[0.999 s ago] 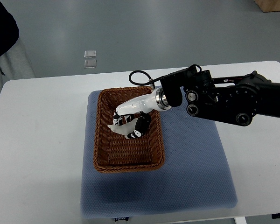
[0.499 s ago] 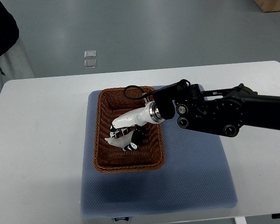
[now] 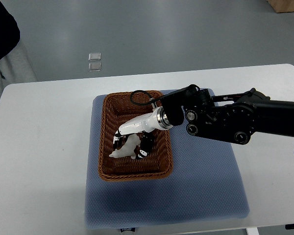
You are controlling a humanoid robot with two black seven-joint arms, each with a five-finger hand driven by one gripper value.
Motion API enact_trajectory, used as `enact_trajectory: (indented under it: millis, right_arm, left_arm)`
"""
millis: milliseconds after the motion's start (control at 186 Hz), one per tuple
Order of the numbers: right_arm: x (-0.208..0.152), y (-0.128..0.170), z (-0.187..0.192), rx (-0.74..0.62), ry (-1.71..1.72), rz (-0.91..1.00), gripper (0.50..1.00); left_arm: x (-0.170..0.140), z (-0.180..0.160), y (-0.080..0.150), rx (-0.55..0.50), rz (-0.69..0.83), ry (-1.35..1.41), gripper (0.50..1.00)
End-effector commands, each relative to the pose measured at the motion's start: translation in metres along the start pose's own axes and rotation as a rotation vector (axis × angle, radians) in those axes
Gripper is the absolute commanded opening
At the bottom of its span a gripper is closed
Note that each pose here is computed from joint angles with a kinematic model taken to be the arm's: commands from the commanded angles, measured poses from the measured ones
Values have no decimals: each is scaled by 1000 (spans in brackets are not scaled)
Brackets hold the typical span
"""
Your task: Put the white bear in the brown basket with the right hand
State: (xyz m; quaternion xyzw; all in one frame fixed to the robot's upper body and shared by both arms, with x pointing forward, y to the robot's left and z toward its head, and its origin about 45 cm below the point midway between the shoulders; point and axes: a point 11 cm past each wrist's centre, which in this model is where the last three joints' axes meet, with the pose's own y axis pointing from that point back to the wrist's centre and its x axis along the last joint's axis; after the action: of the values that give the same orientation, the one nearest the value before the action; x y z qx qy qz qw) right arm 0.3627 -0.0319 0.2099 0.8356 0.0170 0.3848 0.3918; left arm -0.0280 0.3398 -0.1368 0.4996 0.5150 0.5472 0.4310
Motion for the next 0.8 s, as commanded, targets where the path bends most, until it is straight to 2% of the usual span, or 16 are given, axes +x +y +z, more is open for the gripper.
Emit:
enact_trajectory:
  millis: [0,145,183,215,338,494,639,795]
  right_arm:
    - [0,0,1,-1,-1,0,856]
    - [4,4,3,-6,-7,10,864]
    - [7,6,4,-5,-10,15,903]
    - [9,8,4,0,-16,19,911]
    - [12,17,11,-10,-22,24,915]
    - [42,36,15,-7,-49,108,924]
    - [62,66,38,-17,-151,215,924]
    - [68,87,68,18,-366,356,924]
  left_arm:
    - [0,0,0,0,-1,0,1000]
    - [0,0,0,0,0,0,1000]
    - [0,0,0,0,-1,0,1000]
    - [0,0,0,0,-1,0,1000]
    - [0,0,0,0,0,0,1000]
    - [0,0,0,0,0,0,1000]
    - [0,0,0,0,0,0,1000]
    - [0,0,0,0,0,0,1000]
